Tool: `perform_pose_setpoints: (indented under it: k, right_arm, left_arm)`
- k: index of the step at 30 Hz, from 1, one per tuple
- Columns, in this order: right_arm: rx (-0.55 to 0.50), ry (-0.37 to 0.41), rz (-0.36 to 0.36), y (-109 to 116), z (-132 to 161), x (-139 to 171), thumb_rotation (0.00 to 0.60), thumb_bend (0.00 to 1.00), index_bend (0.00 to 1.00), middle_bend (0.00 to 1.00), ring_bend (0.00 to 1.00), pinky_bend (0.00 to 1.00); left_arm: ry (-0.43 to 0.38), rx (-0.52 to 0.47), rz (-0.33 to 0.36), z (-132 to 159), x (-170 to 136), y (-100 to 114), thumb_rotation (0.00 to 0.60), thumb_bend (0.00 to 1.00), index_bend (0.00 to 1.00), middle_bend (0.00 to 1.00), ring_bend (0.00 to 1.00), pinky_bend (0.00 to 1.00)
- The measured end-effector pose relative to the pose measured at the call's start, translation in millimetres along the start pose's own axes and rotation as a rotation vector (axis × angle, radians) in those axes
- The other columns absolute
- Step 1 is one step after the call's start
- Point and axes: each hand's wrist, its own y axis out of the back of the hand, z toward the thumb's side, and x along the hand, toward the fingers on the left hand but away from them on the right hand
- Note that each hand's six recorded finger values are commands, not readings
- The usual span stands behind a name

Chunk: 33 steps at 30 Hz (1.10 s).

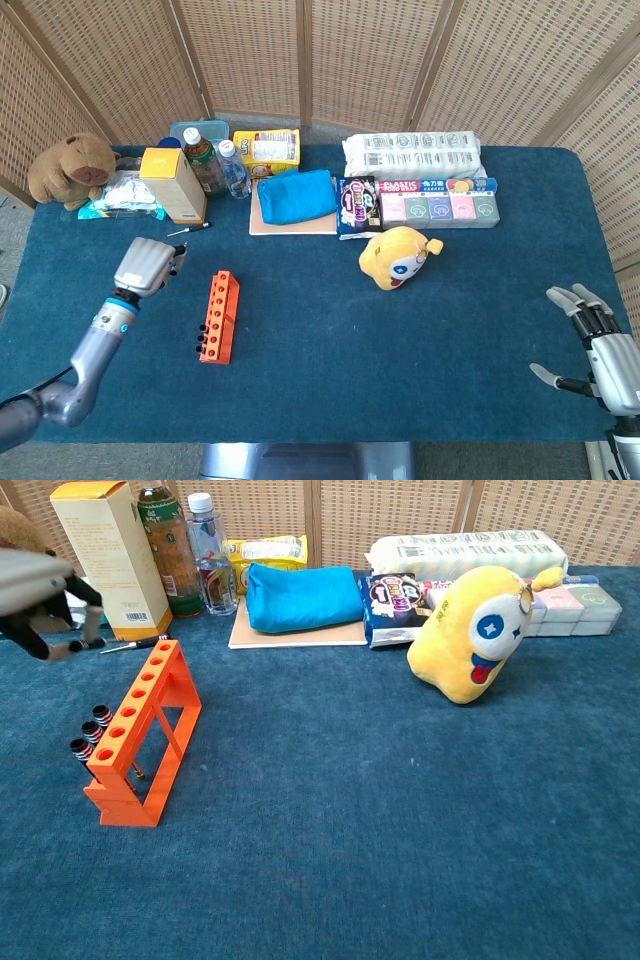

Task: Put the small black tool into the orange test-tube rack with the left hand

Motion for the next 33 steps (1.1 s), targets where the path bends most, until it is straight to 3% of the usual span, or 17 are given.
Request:
perform_pose_setpoints:
  k: [7,15,24,33]
  right_arm:
    - [0.006,0.001,0.008,-2.9,1.2,0.0,0.596,0.0,0.11,0.15,0.05,0.06]
    - [0.016,0.004,0.017,-7.0,3.7,0.8,0.593,0.0,0.11,0.15,0.05,0.06]
    - [0.02,0.001,0.023,-9.0,3.6,0.5,0.592,0.0,0.11,0.15,0.05,0.06]
    - [0.025,-0.001,0.031,-11.4,3.5,0.0,0.595,0.0,0.11,0.15,0.05,0.06]
  left_arm:
    - [0.013,-0.074,-0.002,-14.7,-33.7,39.7,0.6,0.4,0.61,1.0,1.0,1.0]
    - [0.031,-0.124,-0.084,-27.5,-67.3,71.1,0.6,0.4,0.61,1.0,1.0,1.0]
    - [0.047,-0.196,-0.169,-34.2,-80.8,72.7,0.6,0.4,0.61,1.0,1.0,1.0]
    - [0.036,-0.339,-0.259,-28.6,-84.5,79.4,0.6,0.4,0.61,1.0,1.0,1.0]
